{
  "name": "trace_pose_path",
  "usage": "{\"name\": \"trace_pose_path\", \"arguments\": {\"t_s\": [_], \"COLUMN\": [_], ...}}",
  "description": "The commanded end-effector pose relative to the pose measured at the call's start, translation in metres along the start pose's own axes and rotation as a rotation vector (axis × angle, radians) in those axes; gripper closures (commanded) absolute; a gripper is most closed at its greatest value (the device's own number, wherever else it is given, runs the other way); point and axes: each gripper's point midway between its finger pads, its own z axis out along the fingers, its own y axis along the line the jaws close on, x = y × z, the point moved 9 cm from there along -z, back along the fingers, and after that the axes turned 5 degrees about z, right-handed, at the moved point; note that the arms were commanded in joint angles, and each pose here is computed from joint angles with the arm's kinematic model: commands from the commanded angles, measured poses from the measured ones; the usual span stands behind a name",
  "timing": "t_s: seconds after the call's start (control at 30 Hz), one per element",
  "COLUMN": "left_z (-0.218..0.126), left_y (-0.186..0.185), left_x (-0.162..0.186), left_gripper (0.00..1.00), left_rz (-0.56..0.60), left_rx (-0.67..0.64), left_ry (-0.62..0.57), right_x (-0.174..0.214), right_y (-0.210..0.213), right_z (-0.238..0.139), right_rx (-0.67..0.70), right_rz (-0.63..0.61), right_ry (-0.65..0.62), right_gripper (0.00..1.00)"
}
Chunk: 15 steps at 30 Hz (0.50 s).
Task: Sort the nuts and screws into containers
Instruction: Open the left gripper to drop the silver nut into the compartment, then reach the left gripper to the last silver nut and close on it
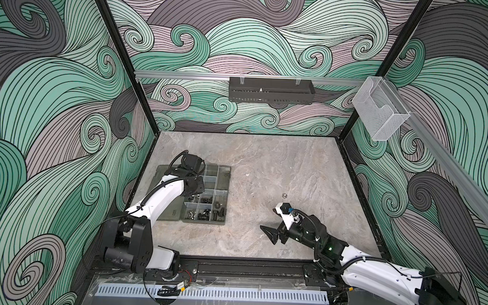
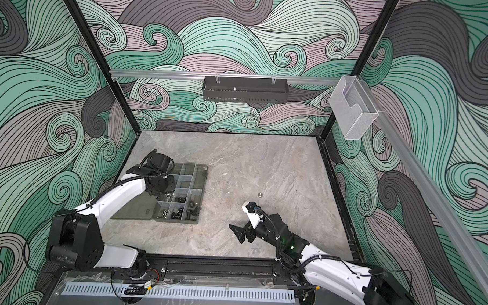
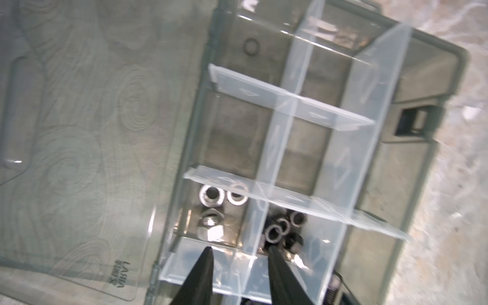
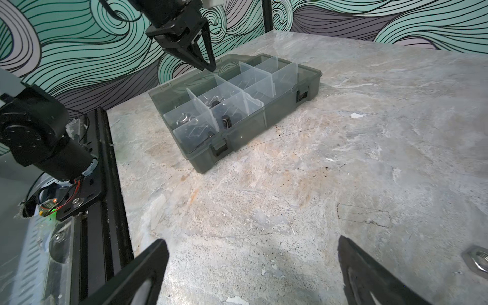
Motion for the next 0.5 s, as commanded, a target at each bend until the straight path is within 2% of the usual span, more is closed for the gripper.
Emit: {"name": "trace_pose_path", "arguments": {"t_s": [0.0, 0.23, 0.37, 0.47], "left_z": [-0.014, -0.025, -0.023, -0.018], "left_y": [-0.016, -0.051, -0.098, -0.14], "left_x": [-0.002, -0.01, -0.012, -0.012], "left_gripper": [0.61, 0.61, 0.61, 0.61], "left_rz": [0.055, 0.16, 0.274, 0.36], "left_rx": [0.074, 0.102, 0.175, 0.241], "left_ry": [-0.03, -0.046, -0.028, -0.022], "right_x": [-0.01, -0.009, -0.004, -0.002], "right_y": [-0.007, -0.03, -0.053, -0.066], "right_z": [-0.004, -0.016, -0.022, -0.024], "right_rx": [0.077, 0.174, 0.297, 0.33], "right_rz": [0.027, 0.143, 0.252, 0.348], "right_ry": [-0.028, -0.055, -0.031, -0.033], "right_gripper": [0.0, 0.0, 0.0, 0.0]}}
